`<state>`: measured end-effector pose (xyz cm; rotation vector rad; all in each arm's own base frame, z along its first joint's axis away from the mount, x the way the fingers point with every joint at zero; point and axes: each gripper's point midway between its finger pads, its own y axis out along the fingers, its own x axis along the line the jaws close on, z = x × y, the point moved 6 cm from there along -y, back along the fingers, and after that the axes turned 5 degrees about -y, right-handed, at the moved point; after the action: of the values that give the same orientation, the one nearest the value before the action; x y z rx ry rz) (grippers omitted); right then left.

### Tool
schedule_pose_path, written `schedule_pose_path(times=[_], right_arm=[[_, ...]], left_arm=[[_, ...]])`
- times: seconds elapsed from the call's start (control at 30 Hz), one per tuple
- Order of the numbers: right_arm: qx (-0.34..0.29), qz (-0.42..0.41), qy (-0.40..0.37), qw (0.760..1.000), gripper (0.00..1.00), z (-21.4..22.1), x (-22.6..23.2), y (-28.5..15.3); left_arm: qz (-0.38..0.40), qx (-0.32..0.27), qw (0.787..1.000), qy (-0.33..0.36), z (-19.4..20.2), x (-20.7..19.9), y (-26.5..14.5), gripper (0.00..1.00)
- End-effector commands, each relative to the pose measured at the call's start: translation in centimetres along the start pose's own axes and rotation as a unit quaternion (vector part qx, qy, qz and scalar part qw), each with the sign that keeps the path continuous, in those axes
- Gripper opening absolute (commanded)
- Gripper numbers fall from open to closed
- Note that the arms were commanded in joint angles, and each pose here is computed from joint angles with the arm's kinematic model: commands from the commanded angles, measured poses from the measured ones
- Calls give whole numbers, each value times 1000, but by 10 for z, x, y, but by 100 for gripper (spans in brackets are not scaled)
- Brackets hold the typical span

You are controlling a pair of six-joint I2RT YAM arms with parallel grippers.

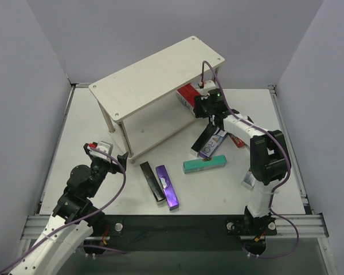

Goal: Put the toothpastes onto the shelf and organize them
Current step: Adjust the toothpaste on the shelf.

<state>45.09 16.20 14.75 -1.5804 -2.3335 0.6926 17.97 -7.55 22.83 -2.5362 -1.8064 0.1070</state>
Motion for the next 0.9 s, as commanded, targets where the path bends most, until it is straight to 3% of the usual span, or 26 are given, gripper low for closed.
schedule_pose_path(times=[0.0, 0.53, 0.73, 0.87], right_arm=[[-42, 34, 19, 998, 38, -23, -9, 2], [-51, 40, 38, 997, 63, -33, -7, -22], [-61, 29, 68, 995, 63, -32, 1, -45], [-46, 29, 93, 994, 54, -20, 4, -51]], left_arm=[[5, -29, 1000, -3, -14, -1, 2, 97], [9, -31, 999, -5, -15, -2, 2, 97], [10, -30, 999, -5, -14, -2, 2, 97], [11, -30, 999, -6, -14, -2, 2, 97]])
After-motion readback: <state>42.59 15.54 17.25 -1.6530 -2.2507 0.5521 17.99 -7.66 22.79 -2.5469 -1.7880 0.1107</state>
